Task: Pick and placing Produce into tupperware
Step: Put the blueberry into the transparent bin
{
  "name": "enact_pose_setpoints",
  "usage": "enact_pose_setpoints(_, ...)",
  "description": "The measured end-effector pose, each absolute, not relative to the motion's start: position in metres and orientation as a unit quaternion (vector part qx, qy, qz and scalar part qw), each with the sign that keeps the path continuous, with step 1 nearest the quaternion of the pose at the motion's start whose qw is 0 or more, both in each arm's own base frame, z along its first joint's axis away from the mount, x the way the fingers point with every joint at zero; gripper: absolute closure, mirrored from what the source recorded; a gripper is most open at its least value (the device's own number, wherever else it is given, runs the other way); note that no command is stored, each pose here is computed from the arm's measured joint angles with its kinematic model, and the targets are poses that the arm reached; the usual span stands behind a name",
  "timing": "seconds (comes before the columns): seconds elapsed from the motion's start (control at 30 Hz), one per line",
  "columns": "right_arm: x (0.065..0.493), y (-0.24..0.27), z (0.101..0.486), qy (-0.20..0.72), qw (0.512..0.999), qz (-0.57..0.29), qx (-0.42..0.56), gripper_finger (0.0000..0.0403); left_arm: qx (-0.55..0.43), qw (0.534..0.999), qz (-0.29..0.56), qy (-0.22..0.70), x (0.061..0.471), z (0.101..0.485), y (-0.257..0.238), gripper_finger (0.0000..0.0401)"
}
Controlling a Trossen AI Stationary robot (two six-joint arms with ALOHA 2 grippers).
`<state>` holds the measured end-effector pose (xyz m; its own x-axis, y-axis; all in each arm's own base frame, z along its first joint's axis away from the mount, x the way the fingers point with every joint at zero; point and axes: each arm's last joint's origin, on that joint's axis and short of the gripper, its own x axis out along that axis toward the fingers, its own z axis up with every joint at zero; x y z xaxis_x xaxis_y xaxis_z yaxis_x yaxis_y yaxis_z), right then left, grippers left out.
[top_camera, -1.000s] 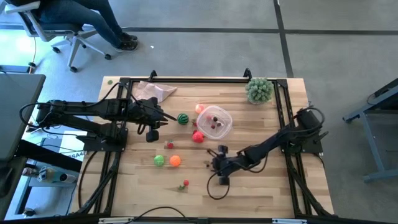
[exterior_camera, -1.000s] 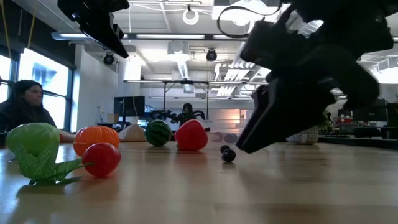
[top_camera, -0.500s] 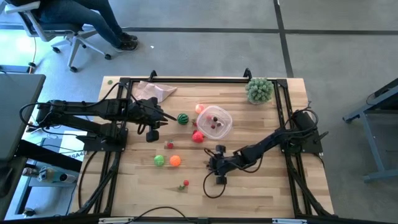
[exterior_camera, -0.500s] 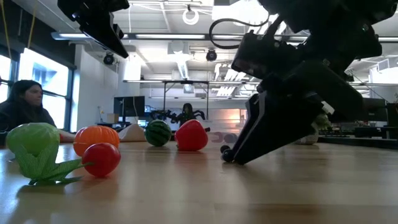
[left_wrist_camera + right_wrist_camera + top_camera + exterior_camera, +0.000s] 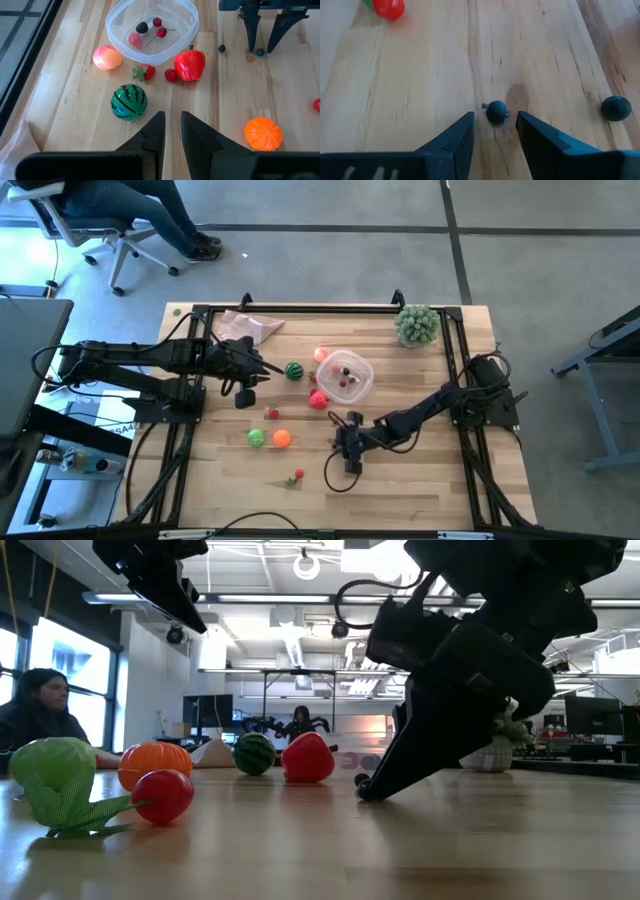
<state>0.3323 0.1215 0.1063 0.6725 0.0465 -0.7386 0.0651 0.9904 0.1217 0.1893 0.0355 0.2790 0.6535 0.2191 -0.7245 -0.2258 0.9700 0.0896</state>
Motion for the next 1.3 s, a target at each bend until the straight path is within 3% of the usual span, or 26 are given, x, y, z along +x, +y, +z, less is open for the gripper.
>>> enact_pose_setpoints(0.7,0.332,0.120,0.106,0.406,0.911,-0.009,0.072,0.0324,-0.004,0.909,0.122,0.398,0.189,0.279,0.036,0.0350)
enact_pose_setpoints(1.1,0.334,0.120,0.108,0.387,0.919,-0.021,0.071,0.0329,-0.004,0.909,0.122,0.398,0.189,0.279,0.036,0.0350)
enact_pose_setpoints(1.3,0.344,0.122,0.130,0.346,0.936,-0.027,0.063,0.0329,-0.004,0.909,0.122,0.398,0.189,0.279,0.036,0.0350)
